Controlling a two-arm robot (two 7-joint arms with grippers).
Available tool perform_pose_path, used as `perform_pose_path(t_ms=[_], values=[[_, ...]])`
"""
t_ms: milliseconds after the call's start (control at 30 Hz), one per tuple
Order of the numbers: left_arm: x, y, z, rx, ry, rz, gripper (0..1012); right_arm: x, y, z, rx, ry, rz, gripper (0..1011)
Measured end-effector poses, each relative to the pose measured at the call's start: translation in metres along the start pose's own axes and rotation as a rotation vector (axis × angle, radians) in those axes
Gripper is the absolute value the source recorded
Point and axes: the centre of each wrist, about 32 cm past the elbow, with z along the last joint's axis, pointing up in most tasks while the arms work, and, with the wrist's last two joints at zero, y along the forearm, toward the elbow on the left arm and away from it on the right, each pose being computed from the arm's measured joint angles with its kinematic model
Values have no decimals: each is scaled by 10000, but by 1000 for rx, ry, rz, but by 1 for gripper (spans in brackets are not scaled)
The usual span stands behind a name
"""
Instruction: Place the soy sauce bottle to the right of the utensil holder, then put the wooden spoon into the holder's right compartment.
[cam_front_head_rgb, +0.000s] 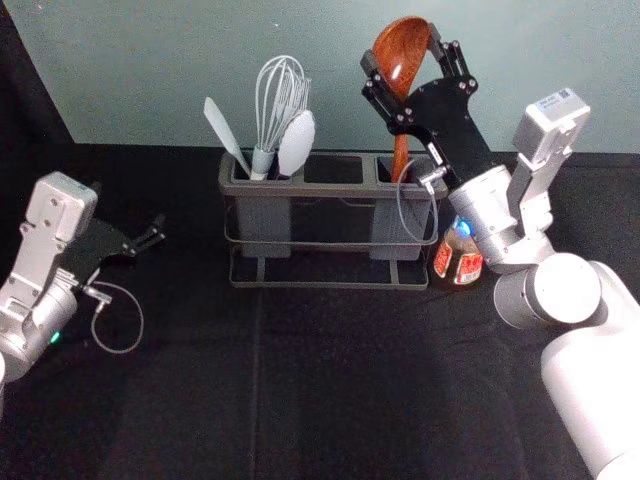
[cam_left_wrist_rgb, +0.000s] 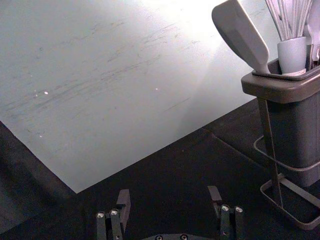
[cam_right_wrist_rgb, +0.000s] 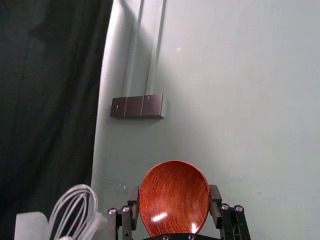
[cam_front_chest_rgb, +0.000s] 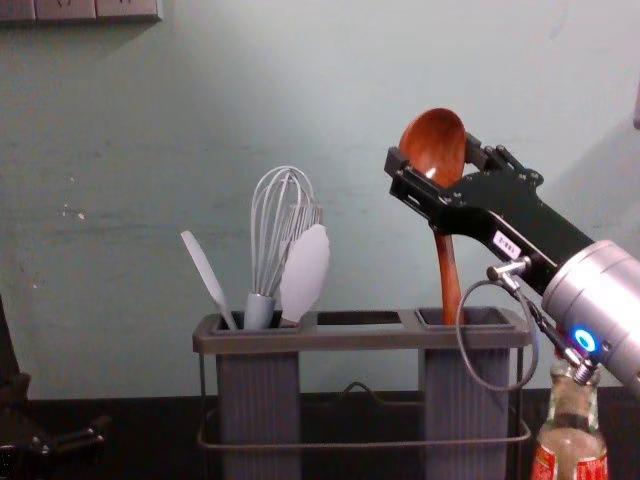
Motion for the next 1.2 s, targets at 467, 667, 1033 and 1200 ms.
perform_pose_path(t_ms=[467, 667, 1033, 1200], values=[[0, 0, 0, 0, 0, 0, 1011, -70, -163, -120, -32, 25, -13, 839], [0, 0, 0, 0, 0, 0, 1011, -99, -234, -144, -42, 32, -15, 839], [0, 0, 0, 0, 0, 0, 1010, -130, -290, -144, -43, 38, -15, 848], [0, 0, 0, 0, 0, 0, 1011, -151, -298, -131, -31, 48, -28, 992]])
